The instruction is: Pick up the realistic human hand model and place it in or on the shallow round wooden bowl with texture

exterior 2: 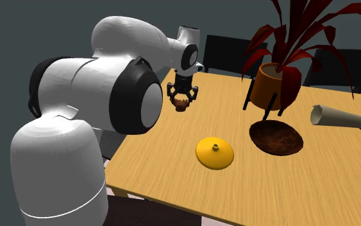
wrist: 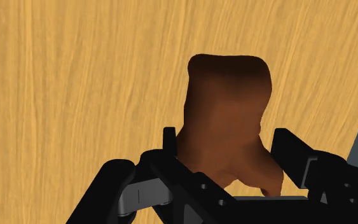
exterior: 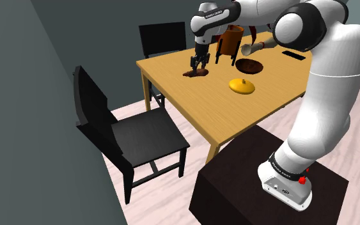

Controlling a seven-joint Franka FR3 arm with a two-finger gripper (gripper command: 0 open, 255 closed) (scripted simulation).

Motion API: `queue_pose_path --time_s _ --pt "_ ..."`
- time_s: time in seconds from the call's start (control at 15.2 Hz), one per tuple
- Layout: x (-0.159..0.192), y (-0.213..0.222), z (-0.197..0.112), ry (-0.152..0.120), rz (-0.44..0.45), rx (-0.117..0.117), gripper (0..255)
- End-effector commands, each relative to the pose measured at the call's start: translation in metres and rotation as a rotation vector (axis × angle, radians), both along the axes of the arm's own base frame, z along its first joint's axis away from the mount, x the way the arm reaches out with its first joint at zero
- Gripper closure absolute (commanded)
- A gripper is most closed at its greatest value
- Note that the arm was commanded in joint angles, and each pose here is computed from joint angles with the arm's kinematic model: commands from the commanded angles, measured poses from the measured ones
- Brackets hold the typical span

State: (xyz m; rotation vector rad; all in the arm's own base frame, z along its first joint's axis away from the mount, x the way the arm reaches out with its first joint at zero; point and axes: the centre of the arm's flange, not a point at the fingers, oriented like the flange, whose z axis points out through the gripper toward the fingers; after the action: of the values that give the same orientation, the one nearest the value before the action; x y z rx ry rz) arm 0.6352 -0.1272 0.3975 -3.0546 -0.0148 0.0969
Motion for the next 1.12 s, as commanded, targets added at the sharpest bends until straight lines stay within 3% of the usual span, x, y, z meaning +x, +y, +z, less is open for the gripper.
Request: queue_pose_path --time_s 0.0,0.73,1.06 --pt "0.000 0.000 0.011 0.000 0.000 0.000 255" --pt "0.000 0.000 0.069 0.000 0.000 0.000 255" --pt "-0.022 -0.062 0.072 0.000 0.000 0.000 255"
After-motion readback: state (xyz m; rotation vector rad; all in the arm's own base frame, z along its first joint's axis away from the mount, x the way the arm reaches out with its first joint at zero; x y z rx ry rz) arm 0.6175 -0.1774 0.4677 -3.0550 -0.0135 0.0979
